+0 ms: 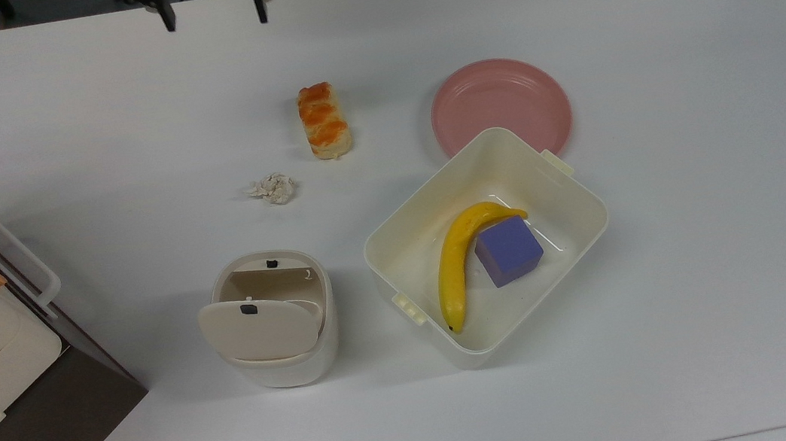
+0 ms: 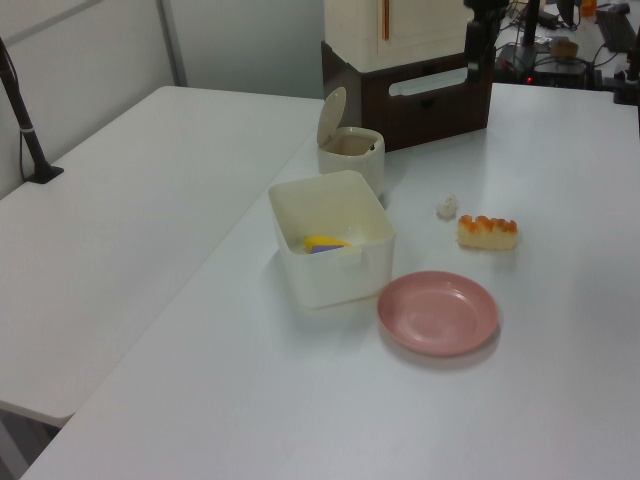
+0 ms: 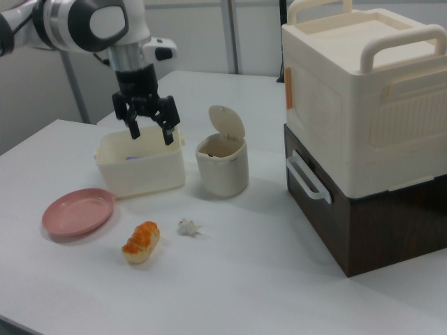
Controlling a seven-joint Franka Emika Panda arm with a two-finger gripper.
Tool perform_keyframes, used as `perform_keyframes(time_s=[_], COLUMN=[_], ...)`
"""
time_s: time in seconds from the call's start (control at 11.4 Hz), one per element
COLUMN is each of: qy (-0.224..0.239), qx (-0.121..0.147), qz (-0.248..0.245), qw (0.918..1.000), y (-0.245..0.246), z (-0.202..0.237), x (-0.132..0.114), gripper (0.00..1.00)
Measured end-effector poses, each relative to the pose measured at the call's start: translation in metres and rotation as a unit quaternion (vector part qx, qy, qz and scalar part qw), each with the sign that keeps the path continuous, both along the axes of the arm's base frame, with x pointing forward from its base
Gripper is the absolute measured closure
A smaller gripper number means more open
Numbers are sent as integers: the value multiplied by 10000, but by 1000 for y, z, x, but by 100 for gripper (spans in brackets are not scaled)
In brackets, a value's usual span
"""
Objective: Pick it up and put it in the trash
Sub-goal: 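Move the open gripper down to the white crumpled paper scrap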
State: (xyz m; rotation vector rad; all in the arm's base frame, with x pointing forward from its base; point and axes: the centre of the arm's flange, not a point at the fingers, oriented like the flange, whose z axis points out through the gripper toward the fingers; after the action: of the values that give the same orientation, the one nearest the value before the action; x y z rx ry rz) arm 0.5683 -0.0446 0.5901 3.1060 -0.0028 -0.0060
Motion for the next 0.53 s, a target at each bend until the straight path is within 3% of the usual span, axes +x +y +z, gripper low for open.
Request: perform_keyframes(time_s=[0.26, 0.35, 0.53], qy=[300, 252, 143], qx=[-108, -119, -172], qz=[247, 118, -595], qw=[9992, 9995, 9980], y=[32, 36, 40], z=[-47, -67, -115], x=[12, 21, 42], gripper=[0, 0, 0])
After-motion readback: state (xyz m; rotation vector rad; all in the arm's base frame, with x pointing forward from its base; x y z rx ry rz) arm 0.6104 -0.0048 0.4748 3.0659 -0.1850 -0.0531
